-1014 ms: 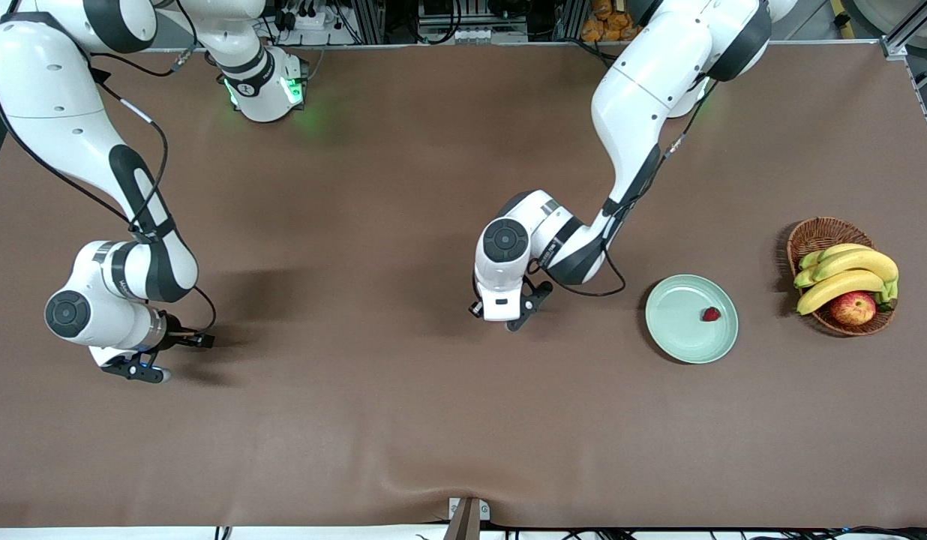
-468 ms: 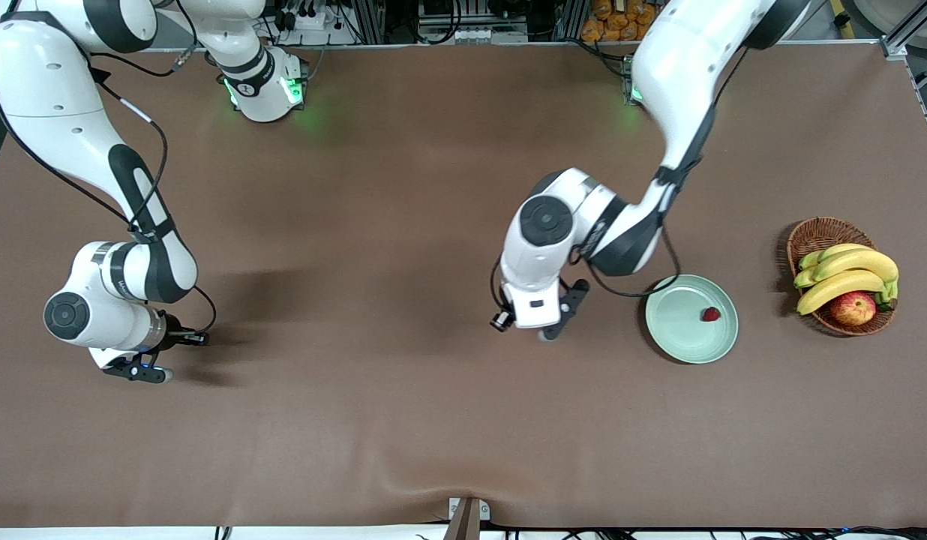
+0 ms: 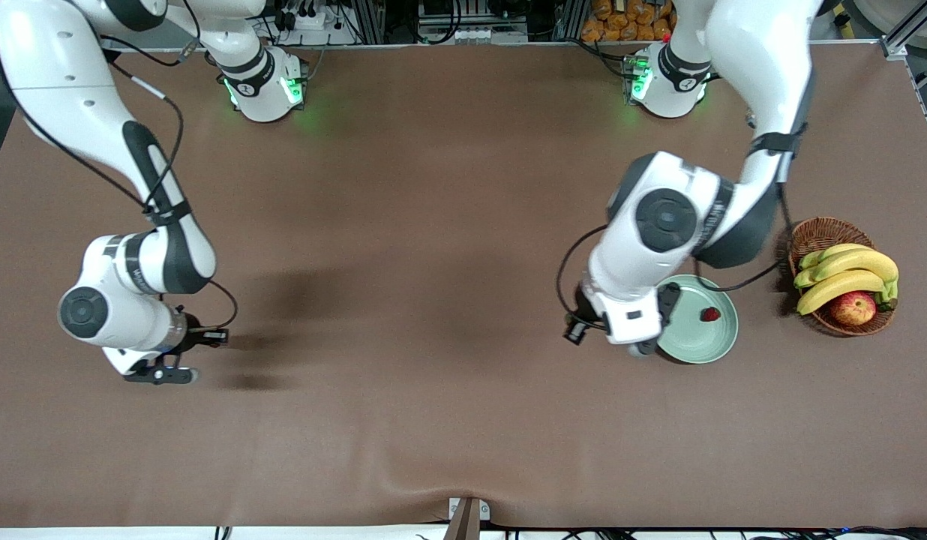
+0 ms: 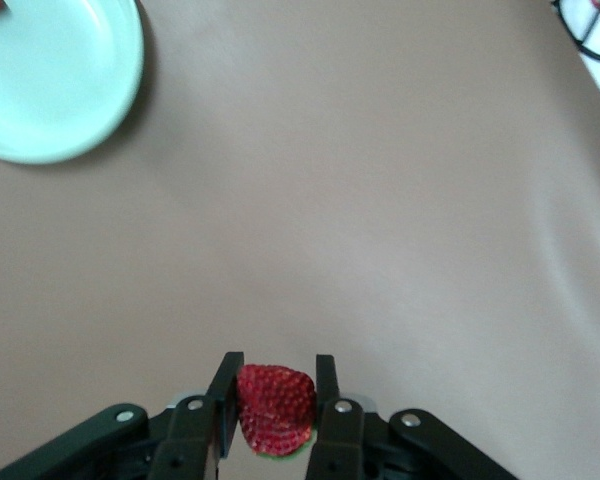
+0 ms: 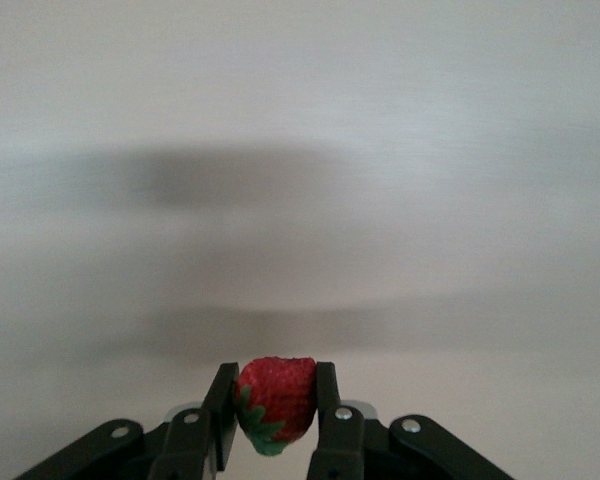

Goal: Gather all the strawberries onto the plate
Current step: 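Drop the strawberry onto the plate with the left gripper while the right carries another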

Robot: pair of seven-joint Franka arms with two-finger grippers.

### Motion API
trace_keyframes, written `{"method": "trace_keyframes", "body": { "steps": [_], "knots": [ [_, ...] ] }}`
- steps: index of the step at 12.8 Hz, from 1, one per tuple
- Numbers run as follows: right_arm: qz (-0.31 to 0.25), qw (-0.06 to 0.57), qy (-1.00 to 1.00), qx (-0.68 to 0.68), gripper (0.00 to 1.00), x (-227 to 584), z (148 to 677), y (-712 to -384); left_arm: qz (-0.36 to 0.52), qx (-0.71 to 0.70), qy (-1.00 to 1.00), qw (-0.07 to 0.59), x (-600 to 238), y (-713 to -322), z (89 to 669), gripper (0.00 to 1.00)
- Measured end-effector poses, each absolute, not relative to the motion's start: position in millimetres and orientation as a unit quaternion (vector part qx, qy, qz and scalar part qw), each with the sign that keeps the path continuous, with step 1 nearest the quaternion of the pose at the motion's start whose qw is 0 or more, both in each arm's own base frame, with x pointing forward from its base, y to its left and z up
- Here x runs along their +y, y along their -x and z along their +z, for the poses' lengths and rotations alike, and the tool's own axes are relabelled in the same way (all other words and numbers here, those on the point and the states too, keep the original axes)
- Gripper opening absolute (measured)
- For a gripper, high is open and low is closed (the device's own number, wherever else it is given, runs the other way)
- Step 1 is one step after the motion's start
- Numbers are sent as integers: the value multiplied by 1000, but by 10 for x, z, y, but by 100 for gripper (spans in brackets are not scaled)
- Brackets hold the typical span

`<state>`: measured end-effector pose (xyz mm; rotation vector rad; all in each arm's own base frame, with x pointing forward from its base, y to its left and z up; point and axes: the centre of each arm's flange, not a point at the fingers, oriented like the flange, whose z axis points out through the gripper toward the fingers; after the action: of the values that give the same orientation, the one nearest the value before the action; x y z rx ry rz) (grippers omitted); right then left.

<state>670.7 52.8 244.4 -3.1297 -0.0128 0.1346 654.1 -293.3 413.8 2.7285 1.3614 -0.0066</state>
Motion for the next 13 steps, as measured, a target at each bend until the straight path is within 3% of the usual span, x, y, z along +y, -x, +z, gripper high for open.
{"method": "trace_keyframes", "body": {
  "steps": [5, 8, 13],
  "knots": [
    [57, 91, 994, 4, 35, 2292, 2630, -6395, -43, 345, -938, 2, -1656, -6506, 4072, 33],
    [49, 102, 993, 35, 35, 3153, 2797, -6170, -68, 295, -953, -8, -902, -6377, 3891, 33],
    [20, 134, 985, 103, 35, 4238, 2462, -5757, -59, 249, -967, 8, -214, -6206, 3223, 33]
  ]
}}
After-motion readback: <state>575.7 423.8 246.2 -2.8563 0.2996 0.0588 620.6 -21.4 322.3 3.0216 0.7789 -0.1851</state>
